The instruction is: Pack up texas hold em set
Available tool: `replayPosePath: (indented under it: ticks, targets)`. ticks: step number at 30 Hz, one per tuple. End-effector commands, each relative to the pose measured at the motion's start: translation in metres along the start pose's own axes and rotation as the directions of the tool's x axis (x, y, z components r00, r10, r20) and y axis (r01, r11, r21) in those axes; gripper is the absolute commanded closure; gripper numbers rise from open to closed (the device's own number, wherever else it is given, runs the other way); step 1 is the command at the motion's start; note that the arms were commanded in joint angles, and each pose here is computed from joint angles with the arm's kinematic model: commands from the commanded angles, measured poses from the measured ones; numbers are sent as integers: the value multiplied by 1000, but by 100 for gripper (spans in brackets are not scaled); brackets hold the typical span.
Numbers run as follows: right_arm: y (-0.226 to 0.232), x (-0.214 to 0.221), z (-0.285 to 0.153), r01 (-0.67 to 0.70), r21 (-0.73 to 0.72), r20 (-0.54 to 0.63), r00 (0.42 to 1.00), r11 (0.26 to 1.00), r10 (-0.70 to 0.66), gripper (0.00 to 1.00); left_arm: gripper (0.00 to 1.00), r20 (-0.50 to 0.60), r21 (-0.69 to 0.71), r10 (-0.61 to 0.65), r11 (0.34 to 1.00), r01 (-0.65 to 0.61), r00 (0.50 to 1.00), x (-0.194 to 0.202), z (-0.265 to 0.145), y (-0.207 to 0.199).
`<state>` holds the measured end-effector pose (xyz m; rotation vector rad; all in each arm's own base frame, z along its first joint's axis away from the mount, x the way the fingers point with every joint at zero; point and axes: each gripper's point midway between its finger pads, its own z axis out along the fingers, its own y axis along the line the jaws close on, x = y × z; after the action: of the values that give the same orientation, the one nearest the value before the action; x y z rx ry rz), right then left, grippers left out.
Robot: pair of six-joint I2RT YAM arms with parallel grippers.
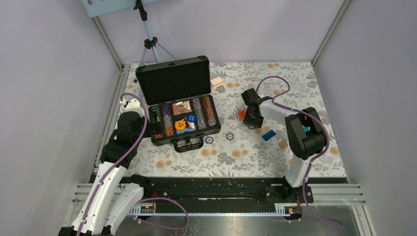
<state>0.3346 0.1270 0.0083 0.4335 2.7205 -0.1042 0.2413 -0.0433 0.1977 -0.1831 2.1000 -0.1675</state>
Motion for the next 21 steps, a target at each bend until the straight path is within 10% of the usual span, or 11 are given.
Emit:
replayPosePath:
  ticks: [1,21]
  targets:
    - [-2,20,-9,56,-19,-29,998,998,-57,57,1,47,33,-1,999,0,999,-11,-2,-7]
    - [26,62,-58,179,-145,17,984,973,-179,55,1,51,36,-2,999,0,999,-12,-3,-7]
